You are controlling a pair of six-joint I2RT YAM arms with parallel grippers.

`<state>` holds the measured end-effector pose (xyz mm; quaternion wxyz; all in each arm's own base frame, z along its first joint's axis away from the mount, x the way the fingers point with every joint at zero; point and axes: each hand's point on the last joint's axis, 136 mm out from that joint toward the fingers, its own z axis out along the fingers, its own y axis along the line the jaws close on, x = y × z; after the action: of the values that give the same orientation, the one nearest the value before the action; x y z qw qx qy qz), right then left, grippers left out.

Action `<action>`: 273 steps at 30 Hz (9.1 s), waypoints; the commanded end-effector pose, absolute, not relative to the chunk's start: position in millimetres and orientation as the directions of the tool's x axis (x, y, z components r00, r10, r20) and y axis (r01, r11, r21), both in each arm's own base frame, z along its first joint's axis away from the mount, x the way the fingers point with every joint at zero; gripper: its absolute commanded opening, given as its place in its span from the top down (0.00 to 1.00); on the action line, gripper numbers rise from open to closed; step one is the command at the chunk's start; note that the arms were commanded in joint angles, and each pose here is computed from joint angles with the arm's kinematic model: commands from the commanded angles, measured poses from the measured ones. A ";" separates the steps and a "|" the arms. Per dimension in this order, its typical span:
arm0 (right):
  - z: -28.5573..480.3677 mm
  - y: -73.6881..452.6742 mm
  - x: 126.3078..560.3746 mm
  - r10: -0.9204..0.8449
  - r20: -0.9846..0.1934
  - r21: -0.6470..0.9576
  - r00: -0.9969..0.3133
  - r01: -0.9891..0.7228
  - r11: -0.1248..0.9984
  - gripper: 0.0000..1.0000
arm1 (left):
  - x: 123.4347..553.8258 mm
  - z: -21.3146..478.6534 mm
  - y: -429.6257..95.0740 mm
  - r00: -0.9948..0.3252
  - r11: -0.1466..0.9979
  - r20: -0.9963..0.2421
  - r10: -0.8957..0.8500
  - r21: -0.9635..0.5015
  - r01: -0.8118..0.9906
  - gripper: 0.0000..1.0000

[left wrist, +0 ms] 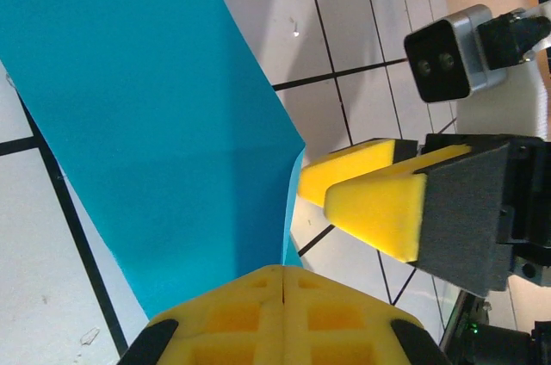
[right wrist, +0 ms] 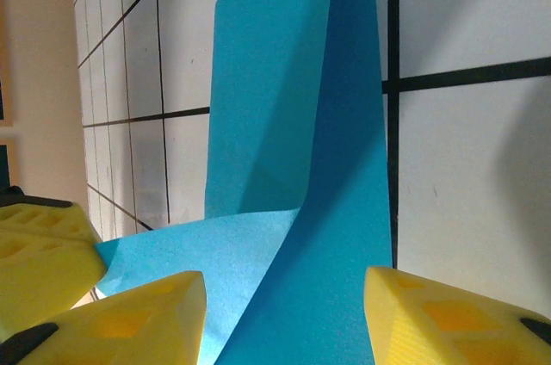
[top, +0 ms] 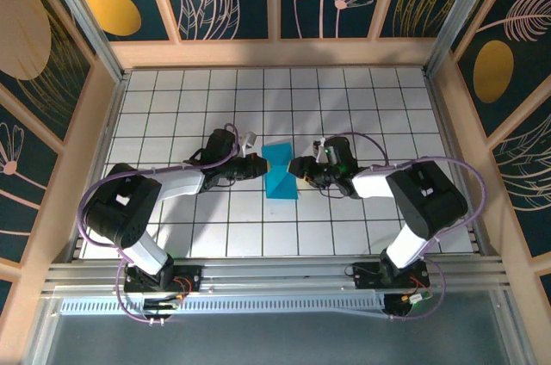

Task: Fold a paper plane with a square sheet of paper (fold left side to right side)
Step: Turn over the paper at the center of the table, then third fold the triangle at the center of the table.

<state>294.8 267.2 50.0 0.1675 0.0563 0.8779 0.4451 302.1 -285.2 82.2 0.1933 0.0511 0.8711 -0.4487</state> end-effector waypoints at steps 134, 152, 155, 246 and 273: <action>308.4 205.5 314.8 0.512 -0.679 0.722 -0.527 -0.353 0.595 0.57 | 279.1 270.1 -304.9 -0.800 0.420 -0.565 -0.203 -0.788 0.451 1.00; 231.2 90.1 303.6 0.507 -0.750 0.549 -0.425 0.026 0.835 0.24 | 295.7 181.0 -209.2 -0.849 0.977 -0.500 0.172 -0.026 0.213 1.00; 223.4 76.0 300.4 0.527 -0.743 0.549 -0.413 0.074 0.833 0.20 | 295.4 172.1 -185.1 -0.862 0.975 -0.469 0.191 0.189 0.113 1.00; 39.0 298.8 316.6 0.221 -0.220 0.686 -0.950 0.011 0.728 1.00 | 332.1 127.8 -198.4 -0.833 0.727 -0.421 -0.359 -0.686 0.033 0.21; -9.4 264.5 295.0 0.073 -0.190 0.466 -0.979 -0.025 0.884 1.00 | 287.0 50.3 -236.4 -0.980 0.689 -0.085 -0.180 -0.722 -0.064 0.54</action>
<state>312.8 289.6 17.4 0.1304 0.0147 0.9423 0.3079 298.8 -223.8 52.0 0.1100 -0.0830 0.9183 -0.3712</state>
